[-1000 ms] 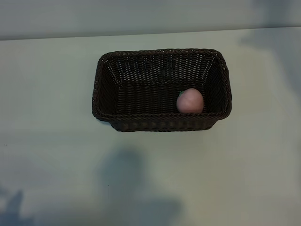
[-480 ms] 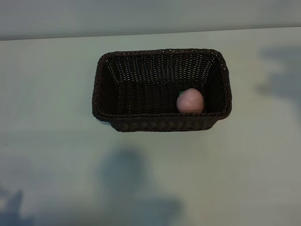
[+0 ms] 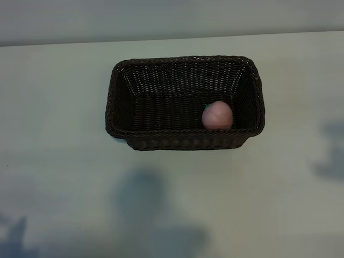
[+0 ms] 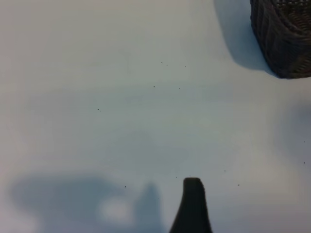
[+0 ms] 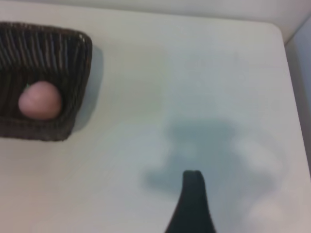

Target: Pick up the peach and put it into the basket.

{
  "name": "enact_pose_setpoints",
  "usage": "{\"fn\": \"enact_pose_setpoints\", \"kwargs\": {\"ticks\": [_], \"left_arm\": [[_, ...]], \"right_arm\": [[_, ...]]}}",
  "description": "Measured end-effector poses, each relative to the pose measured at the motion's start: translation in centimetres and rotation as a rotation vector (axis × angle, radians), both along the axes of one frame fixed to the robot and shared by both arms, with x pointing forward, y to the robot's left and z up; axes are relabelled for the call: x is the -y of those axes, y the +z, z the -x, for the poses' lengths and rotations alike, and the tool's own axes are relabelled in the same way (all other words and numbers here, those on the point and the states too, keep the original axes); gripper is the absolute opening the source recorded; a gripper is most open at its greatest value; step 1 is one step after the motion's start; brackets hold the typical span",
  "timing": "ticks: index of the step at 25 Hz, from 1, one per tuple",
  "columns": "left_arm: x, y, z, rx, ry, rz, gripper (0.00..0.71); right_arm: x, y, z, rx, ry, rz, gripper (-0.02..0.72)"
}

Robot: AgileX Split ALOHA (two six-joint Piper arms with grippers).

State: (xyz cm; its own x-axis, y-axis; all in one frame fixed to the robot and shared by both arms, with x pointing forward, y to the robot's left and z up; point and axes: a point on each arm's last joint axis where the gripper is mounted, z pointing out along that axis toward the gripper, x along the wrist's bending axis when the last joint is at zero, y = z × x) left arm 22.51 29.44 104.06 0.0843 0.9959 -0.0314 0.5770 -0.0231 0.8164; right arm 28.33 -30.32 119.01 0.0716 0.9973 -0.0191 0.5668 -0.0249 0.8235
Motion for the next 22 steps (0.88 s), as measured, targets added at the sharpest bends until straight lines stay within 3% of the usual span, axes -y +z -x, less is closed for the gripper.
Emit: {"fn": "enact_pose_setpoints", "kwargs": {"ticks": [13,22], "left_arm": [[0.0,0.0,0.0,0.000,0.000,0.000,0.592],[0.0,0.0,0.0,0.000,-0.001,-0.001,0.592]], "right_arm": [[-0.1,-8.4,2.3,-0.113,-0.004,-0.012,0.556],[-0.1,-12.2,2.4,-0.187,-0.009,-0.022,0.556]]}}
